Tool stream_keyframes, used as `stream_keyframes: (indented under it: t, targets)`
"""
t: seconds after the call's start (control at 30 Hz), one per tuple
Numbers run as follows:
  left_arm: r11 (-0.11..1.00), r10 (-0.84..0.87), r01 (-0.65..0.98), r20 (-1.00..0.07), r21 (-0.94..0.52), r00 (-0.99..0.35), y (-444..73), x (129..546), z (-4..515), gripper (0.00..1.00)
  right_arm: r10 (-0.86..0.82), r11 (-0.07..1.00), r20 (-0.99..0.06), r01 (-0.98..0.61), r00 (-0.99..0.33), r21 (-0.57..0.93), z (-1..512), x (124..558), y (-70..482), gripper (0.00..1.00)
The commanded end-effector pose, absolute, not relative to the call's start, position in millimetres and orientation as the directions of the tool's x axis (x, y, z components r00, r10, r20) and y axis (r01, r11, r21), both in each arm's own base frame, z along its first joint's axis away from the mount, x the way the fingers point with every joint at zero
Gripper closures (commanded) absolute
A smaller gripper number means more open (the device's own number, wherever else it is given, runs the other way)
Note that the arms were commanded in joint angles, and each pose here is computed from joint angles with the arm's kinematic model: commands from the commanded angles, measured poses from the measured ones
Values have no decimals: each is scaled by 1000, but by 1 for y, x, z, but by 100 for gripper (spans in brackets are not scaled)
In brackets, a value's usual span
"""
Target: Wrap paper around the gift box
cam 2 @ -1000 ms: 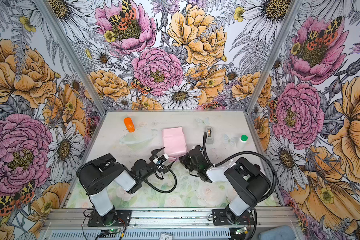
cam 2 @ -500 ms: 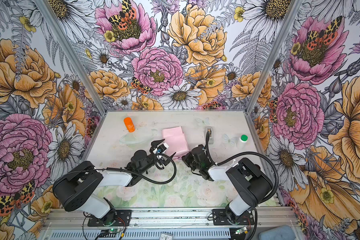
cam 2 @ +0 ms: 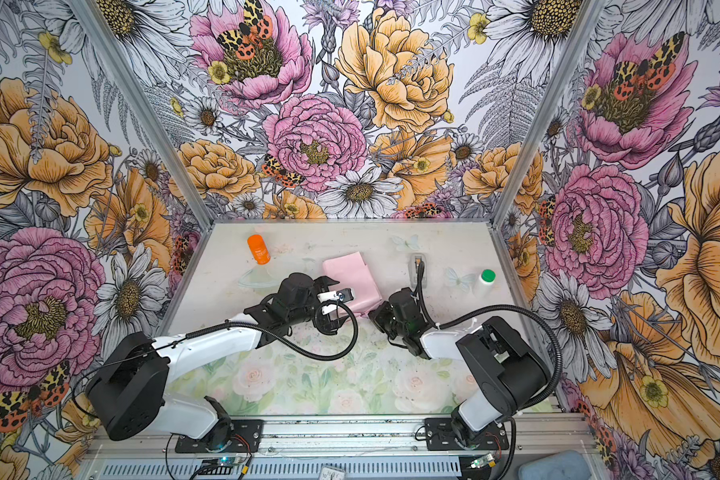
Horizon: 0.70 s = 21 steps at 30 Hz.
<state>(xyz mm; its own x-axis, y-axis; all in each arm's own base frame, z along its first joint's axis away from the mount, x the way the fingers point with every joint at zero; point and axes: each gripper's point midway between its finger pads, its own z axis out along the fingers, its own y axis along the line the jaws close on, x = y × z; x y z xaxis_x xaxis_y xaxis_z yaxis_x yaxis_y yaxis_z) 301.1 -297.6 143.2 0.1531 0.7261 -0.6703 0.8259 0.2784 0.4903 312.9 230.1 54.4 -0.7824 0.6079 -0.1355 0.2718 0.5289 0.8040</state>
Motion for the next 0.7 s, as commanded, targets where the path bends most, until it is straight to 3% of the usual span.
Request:
stream_keyframes:
  t: [0.0,0.13,0.67]
  targets:
    - [210,800,825,-578,525,164,-296,298,124,1,598,532,-158,242,-785,812,64,316,230,100]
    - [239,804,782,-568,576,173,-306,304,121,1,600,530,-156,243,-785,812,64,317,230,100]
    - [396,806,768,-591,503,-28,-306,321,88,1,597,525,-158,234,-787,818,67,319,232,100]
